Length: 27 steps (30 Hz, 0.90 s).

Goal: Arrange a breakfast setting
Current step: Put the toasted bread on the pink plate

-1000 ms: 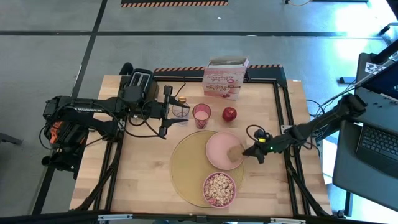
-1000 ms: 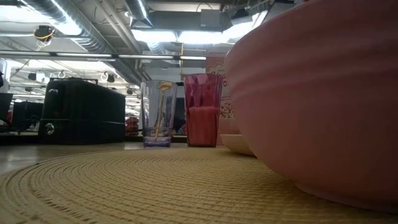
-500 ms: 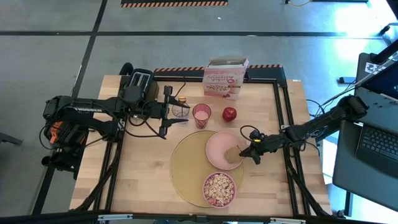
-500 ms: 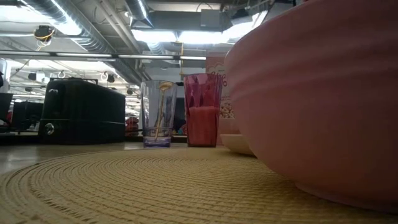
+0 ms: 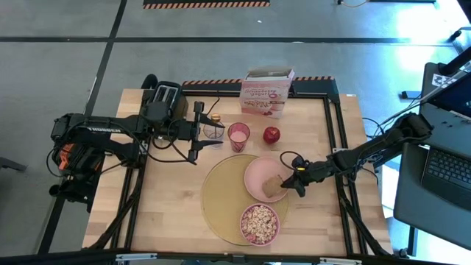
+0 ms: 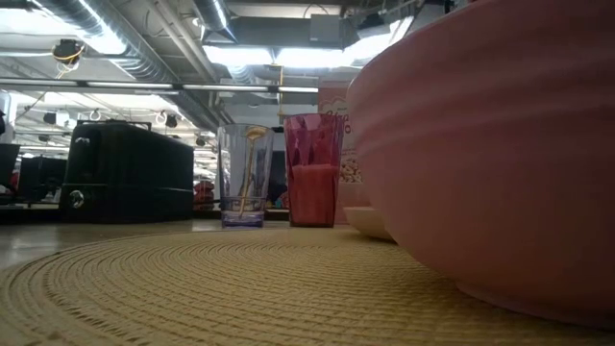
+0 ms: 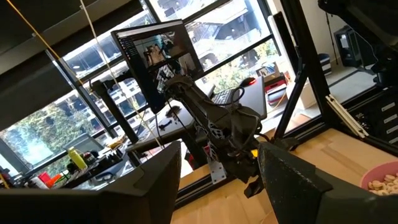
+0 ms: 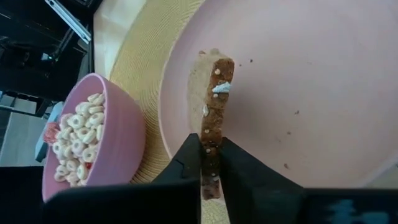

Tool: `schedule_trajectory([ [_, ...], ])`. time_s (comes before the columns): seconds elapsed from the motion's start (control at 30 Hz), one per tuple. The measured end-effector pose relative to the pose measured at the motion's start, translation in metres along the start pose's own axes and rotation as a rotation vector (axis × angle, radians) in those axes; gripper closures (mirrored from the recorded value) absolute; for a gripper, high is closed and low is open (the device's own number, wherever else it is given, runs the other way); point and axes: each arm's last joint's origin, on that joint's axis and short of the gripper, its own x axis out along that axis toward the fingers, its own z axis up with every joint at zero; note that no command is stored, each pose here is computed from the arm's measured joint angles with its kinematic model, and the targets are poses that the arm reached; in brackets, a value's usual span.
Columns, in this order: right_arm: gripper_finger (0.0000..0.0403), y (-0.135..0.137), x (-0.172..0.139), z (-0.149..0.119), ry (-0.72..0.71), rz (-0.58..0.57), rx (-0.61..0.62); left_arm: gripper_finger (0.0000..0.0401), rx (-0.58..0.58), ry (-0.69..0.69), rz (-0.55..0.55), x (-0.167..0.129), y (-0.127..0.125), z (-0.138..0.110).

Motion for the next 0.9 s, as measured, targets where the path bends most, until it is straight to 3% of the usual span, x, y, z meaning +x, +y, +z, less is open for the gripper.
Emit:
schedule_trajectory([
  [0.53, 0.0296, -0.0007, 0.0000, -0.0010, 0.014, -0.005, -0.003, 0.0197, 0.000, 0.000, 0.000, 0.0000, 0.0000, 0.0000],
  [0.9, 0.0219, -0.0020, -0.0001, -0.0001, -0.025, -0.039, -0.081, 0.0197, 0.000, 0.000, 0.000, 0.0000, 0.0000, 0.0000],
])
